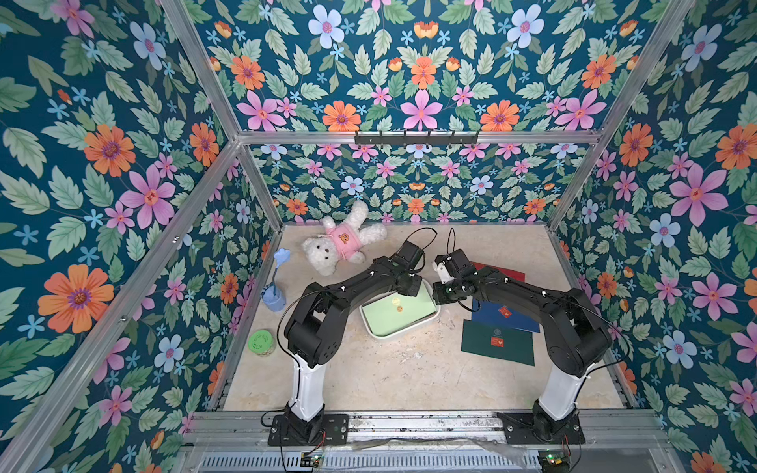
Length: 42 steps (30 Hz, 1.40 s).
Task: Put the sealed envelopes into the storage box
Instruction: Place the envelope in the storage box, then place the storage box at the center of the board.
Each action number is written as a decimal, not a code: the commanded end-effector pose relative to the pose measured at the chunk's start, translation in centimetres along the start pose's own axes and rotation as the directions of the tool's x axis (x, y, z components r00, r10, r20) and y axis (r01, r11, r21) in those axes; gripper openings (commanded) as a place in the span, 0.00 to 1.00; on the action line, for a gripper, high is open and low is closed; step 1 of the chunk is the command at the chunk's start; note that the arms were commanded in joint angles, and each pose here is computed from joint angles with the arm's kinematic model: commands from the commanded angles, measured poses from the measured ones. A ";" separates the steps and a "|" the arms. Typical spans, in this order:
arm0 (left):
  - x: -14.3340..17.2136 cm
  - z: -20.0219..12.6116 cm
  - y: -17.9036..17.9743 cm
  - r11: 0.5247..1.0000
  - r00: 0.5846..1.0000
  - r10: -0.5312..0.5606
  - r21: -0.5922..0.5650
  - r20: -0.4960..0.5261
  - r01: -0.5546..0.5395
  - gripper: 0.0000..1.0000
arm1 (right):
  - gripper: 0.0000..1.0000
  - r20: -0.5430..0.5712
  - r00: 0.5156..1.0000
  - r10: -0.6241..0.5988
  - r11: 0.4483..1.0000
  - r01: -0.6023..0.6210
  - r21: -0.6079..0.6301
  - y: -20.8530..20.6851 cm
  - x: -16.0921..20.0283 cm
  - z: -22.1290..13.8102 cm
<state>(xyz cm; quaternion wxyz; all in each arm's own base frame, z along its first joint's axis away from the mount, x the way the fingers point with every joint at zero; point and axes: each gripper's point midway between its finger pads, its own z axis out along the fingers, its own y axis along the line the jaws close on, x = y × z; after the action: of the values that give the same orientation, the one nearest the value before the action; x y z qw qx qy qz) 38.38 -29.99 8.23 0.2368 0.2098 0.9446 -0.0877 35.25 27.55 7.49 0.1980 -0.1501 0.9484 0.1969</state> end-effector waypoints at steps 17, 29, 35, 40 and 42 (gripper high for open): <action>-5.5 -8.8 3.6 0.986 0.966 -0.158 0.078 0.203 0.145 0.36 | 0.06 0.050 0.979 0.196 0.980 -0.197 0.017 -1.3 -1.1 0.6; -2.8 -10.4 7.1 0.970 0.949 -0.242 0.058 0.203 0.235 0.38 | 0.27 0.092 0.955 0.284 0.956 -0.289 0.055 -2.1 -2.4 0.3; -0.6 -11.2 6.1 0.966 0.953 -0.256 0.093 0.165 0.243 0.39 | 0.45 0.070 0.956 0.286 0.950 -0.292 0.111 -3.4 0.1 -2.5; 2.9 -11.6 3.6 0.973 0.970 -0.217 0.099 0.108 0.207 0.40 | 0.50 0.002 0.945 0.326 0.932 -0.322 0.166 -5.2 5.3 -4.2; 4.6 -11.3 2.2 0.971 0.973 -0.215 0.122 0.087 0.204 0.40 | 0.51 -0.036 0.940 0.340 0.925 -0.327 0.194 -5.9 7.6 -4.3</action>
<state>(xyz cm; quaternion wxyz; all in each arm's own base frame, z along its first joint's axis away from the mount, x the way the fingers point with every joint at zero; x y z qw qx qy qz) 32.91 -23.19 16.80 0.2836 0.1223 0.9356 -0.1711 31.77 20.40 7.26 0.1769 0.0180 0.9716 0.1562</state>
